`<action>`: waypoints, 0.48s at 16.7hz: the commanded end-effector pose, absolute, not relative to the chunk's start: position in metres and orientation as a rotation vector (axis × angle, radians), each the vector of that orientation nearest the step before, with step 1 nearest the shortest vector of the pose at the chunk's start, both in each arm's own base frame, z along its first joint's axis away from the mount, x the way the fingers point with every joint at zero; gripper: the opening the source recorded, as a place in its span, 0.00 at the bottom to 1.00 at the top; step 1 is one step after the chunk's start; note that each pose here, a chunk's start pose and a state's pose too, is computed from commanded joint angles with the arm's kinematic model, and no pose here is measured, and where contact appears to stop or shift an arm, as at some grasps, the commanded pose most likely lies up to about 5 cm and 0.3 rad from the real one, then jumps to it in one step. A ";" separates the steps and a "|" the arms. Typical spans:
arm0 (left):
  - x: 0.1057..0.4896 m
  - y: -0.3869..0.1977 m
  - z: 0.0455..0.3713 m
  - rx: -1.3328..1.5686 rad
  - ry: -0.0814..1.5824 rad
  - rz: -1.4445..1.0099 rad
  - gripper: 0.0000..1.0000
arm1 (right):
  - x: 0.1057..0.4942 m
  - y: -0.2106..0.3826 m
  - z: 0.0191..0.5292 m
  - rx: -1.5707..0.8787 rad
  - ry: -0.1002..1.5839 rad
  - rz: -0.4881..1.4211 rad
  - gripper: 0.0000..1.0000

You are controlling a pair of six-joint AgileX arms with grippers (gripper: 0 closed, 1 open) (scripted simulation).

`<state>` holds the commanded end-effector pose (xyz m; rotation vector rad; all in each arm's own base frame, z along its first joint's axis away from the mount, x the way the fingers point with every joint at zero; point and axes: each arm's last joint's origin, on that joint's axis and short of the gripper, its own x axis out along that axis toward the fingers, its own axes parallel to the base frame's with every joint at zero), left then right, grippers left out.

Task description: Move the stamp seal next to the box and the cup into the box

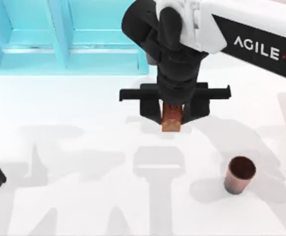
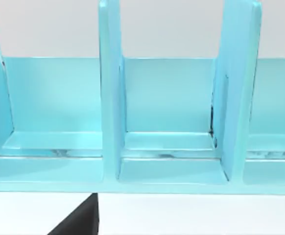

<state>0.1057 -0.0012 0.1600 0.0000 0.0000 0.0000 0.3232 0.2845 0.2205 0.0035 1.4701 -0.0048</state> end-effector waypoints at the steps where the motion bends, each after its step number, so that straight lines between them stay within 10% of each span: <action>1: 0.106 -0.001 0.160 0.000 0.000 0.000 1.00 | 0.325 0.279 0.222 0.004 1.470 -0.004 0.00; 8: 0.106 -0.001 0.160 0.000 0.000 0.000 1.00 | 0.350 0.146 0.236 0.007 1.483 -0.005 0.00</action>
